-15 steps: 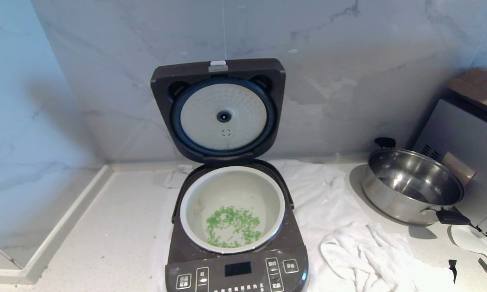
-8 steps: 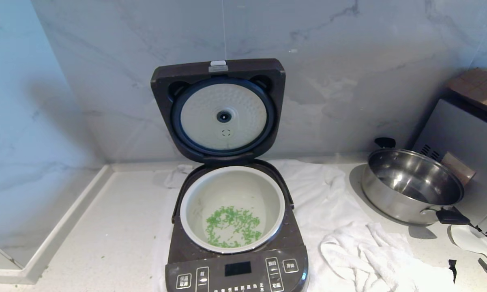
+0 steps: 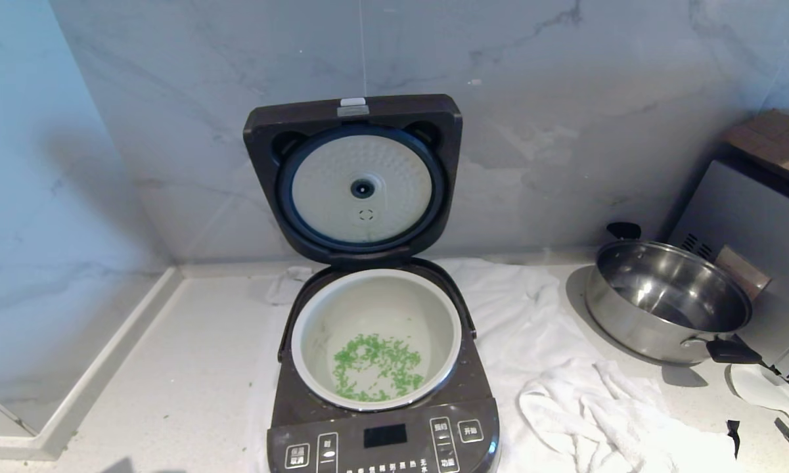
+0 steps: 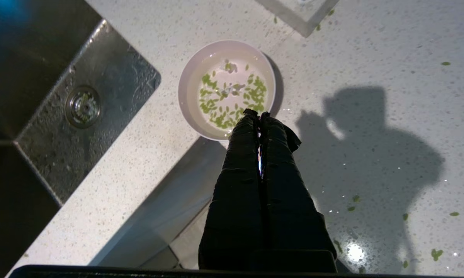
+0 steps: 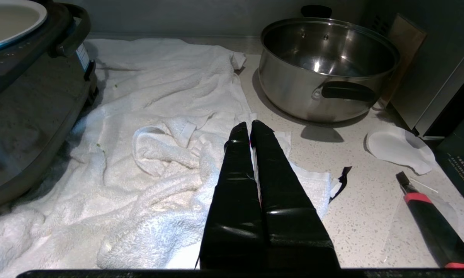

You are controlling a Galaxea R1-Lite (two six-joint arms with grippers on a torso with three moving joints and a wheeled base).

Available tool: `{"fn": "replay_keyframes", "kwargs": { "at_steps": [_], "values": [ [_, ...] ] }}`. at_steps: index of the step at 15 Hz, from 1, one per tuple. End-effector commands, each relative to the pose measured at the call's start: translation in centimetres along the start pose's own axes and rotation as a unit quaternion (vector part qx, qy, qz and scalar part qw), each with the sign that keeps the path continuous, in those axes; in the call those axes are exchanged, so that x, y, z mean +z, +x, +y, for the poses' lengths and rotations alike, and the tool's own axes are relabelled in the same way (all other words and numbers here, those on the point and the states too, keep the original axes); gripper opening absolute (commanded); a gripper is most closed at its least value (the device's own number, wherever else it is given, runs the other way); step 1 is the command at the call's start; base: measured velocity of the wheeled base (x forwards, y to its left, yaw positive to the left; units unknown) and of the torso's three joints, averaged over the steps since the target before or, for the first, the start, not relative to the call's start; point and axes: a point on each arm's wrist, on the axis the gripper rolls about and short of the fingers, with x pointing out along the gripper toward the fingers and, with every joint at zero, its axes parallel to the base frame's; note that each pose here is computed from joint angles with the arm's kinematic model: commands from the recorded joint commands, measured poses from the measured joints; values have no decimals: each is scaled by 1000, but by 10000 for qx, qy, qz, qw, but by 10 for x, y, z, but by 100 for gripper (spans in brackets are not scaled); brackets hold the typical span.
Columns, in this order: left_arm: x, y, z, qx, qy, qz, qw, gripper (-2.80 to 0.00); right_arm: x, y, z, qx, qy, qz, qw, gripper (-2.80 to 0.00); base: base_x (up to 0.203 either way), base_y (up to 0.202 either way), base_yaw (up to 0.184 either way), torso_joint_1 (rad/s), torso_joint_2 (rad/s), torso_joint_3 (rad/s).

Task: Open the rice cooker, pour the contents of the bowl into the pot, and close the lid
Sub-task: Pour the water from the bowl into the rice cooker

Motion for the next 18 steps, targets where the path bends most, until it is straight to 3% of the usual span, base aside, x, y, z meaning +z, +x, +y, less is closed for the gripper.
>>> {"fn": "replay_keyframes", "kwargs": {
  "at_steps": [1, 6, 9, 13, 14, 17, 18],
  "values": [
    [9, 21, 12, 50, -55, 565, 9984, -280, 0, 0, 0, 6, -3, 6, 10000, -280, 0, 0, 0, 0, 0, 0],
    [-3, 44, 55, -241, -206, 1155, 9928, -280, 0, 0, 0, 6, -3, 6, 10000, -280, 0, 0, 0, 0, 0, 0],
    [-12, 58, 68, -455, -430, 1485, 9869, -280, 0, 0, 0, 6, -3, 6, 10000, -280, 0, 0, 0, 0, 0, 0],
    [-19, 70, 82, -315, -831, 1831, 9791, -280, 0, 0, 0, 6, -3, 6, 10000, -280, 0, 0, 0, 0, 0, 0],
    [-19, 76, 87, -253, -901, 1831, 9786, -280, 0, 0, 0, 6, -3, 6, 10000, -280, 0, 0, 0, 0, 0, 0],
    [-13, 100, 114, 305, -1042, 1246, 9862, -280, 0, 0, 0, 6, -3, 6, 10000, -280, 0, 0, 0, 0, 0, 0],
    [-15, 107, 117, 315, -1071, 1261, 9857, -280, 0, 0, 0, 6, -3, 6, 10000, -280, 0, 0, 0, 0, 0, 0]
  ]
}}
